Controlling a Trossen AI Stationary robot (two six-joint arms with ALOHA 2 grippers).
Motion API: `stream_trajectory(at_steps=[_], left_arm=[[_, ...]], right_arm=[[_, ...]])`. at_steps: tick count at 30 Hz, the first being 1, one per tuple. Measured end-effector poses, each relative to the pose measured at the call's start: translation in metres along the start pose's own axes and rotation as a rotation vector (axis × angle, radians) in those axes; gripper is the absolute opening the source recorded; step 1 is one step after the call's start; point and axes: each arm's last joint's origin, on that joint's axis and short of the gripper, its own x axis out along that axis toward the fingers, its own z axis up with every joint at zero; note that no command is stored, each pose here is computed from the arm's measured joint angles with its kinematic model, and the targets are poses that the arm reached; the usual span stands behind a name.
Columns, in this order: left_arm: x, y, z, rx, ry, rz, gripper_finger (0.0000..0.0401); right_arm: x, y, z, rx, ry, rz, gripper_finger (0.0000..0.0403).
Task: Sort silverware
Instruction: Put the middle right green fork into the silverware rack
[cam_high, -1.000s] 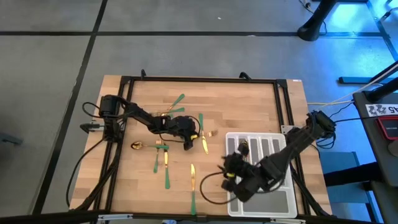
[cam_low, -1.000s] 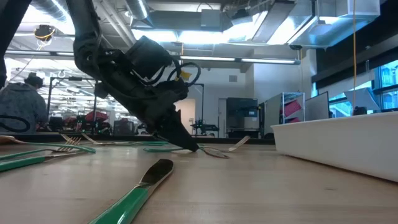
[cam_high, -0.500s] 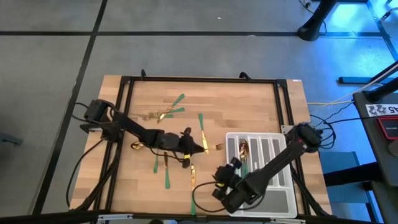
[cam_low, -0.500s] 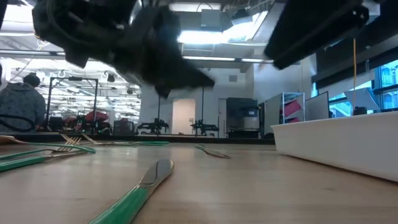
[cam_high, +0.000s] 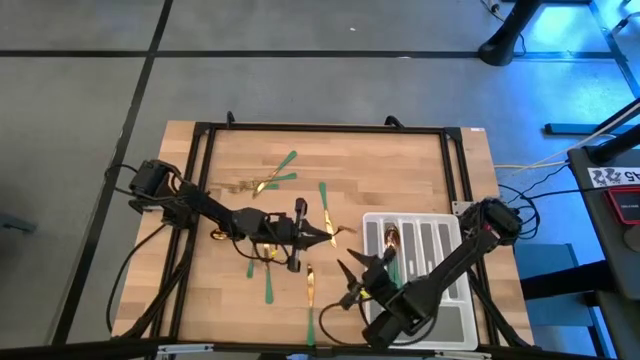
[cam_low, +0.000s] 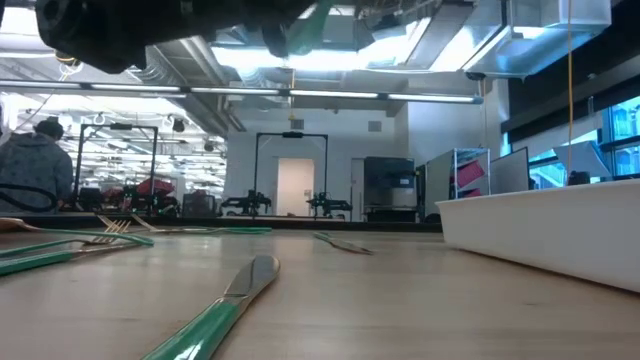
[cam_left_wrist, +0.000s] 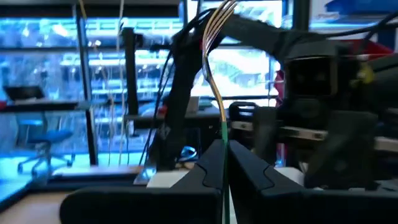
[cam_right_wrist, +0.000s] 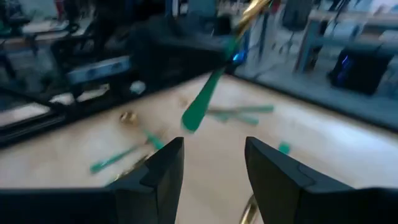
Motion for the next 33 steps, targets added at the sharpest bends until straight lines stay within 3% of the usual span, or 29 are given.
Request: stream_trajectory(at_steps=[6,16,24,29,33], left_arm=[[0.000,0.001,0.010,-0.067,-0.098,-0.002,0.0002],[-0.001,-0.009,0.023,-0.131,-0.214,-0.297,0.0001],[-0.001,-0.012,0.021,-0.115,-0.200,-0.311,0.0001],[-0.001,-0.012,0.020,-0.099,-0.182,-0.310,0.0001],[-0.001,-0.013,0.019,-0.089,-0.182,-0.314,0.0001]], right_arm=[[0.014,0.001,0.003,-0.026,0.052,-0.007,0.0172],[0.062,0.032,0.012,-0.259,0.100,0.161,0.0172],[0.056,0.041,0.023,-0.313,0.006,0.186,0.0172],[0.039,0.043,0.023,-0.303,-0.032,0.155,0.0172],[0.046,0.043,0.025,-0.270,-0.007,0.197,0.0158]])
